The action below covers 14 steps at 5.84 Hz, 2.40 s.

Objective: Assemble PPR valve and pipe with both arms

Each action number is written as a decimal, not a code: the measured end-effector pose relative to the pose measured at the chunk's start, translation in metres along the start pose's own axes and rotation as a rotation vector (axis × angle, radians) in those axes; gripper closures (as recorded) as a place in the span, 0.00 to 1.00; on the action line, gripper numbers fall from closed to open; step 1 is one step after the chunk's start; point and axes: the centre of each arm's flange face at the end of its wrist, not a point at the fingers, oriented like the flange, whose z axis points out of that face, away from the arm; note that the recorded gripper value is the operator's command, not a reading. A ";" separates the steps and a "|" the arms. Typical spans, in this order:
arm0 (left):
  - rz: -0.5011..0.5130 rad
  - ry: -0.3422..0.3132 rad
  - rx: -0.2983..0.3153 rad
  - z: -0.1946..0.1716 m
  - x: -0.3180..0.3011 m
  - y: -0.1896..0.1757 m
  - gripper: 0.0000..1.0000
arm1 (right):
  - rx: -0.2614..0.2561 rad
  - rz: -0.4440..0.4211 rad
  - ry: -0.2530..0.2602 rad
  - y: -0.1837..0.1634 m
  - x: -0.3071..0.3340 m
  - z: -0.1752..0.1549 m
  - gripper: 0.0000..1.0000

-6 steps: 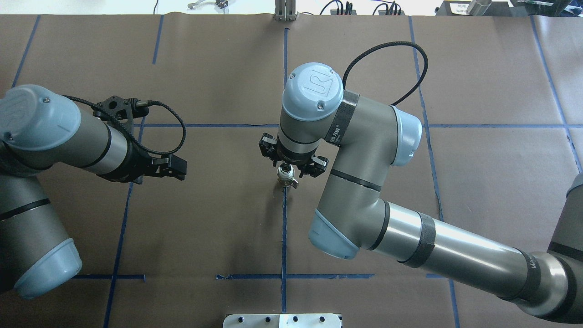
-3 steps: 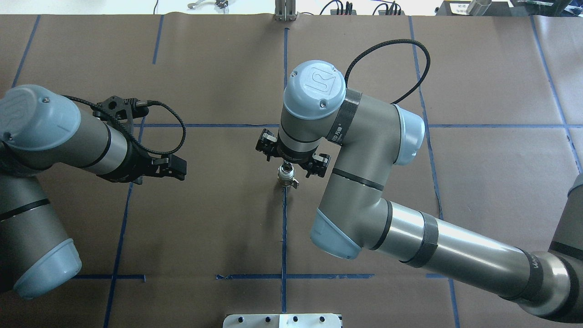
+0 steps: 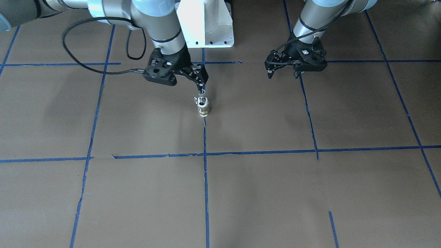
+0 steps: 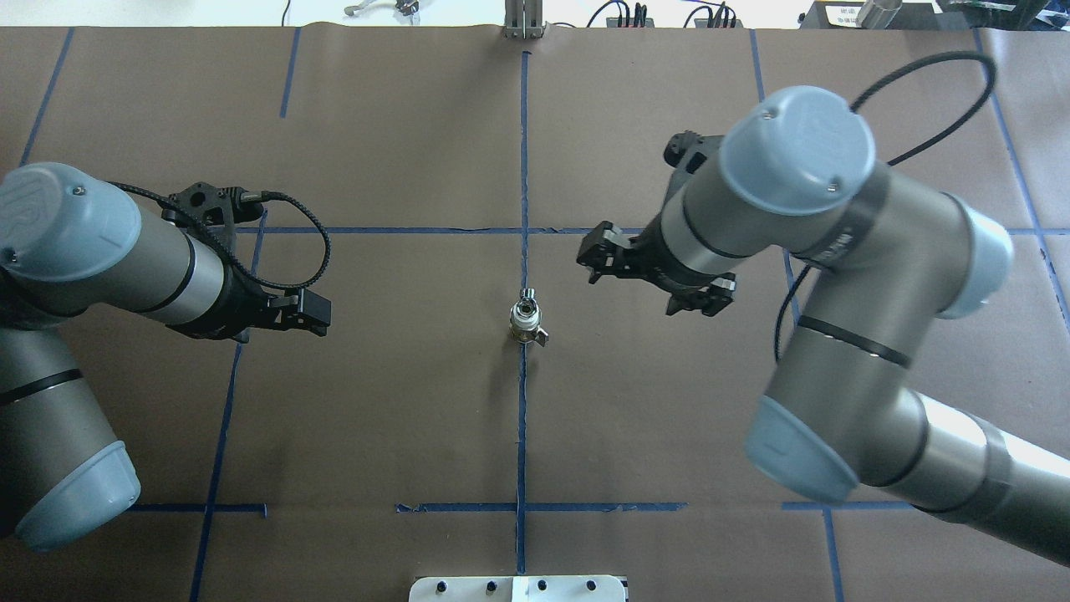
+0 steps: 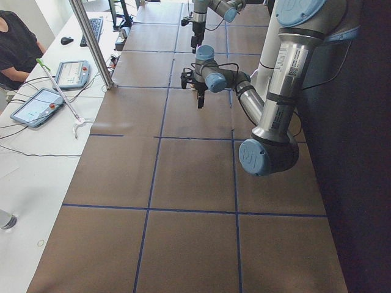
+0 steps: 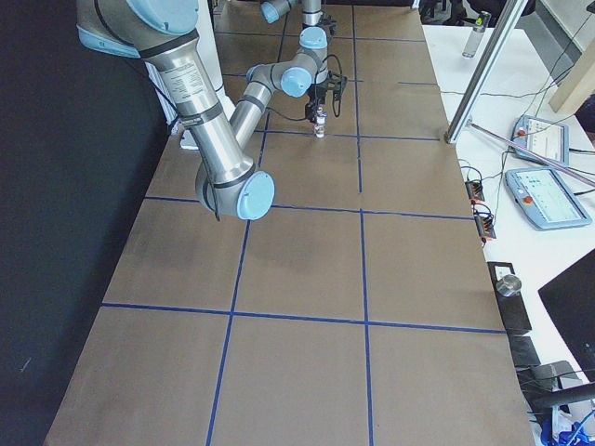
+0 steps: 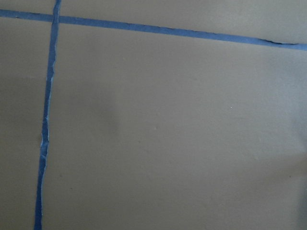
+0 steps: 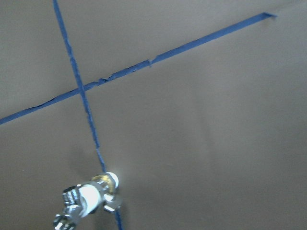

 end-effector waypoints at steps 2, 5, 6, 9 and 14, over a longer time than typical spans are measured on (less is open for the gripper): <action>0.092 -0.046 -0.005 0.001 -0.038 -0.001 0.00 | 0.056 -0.113 0.105 -0.057 0.125 -0.028 0.00; 0.257 -0.130 -0.001 -0.037 -0.146 -0.013 0.00 | 0.007 -0.301 0.205 -0.183 0.334 -0.087 0.00; 0.299 -0.114 -0.024 -0.060 -0.184 -0.020 0.00 | -0.029 -0.388 0.207 -0.219 0.420 -0.101 0.00; 0.433 -0.107 -0.053 -0.110 -0.325 -0.034 0.00 | -0.081 -0.508 0.203 -0.262 0.583 -0.118 0.00; 0.215 -0.023 -0.128 -0.112 -0.489 -0.048 0.00 | -0.139 -0.549 0.197 -0.244 0.595 -0.116 0.00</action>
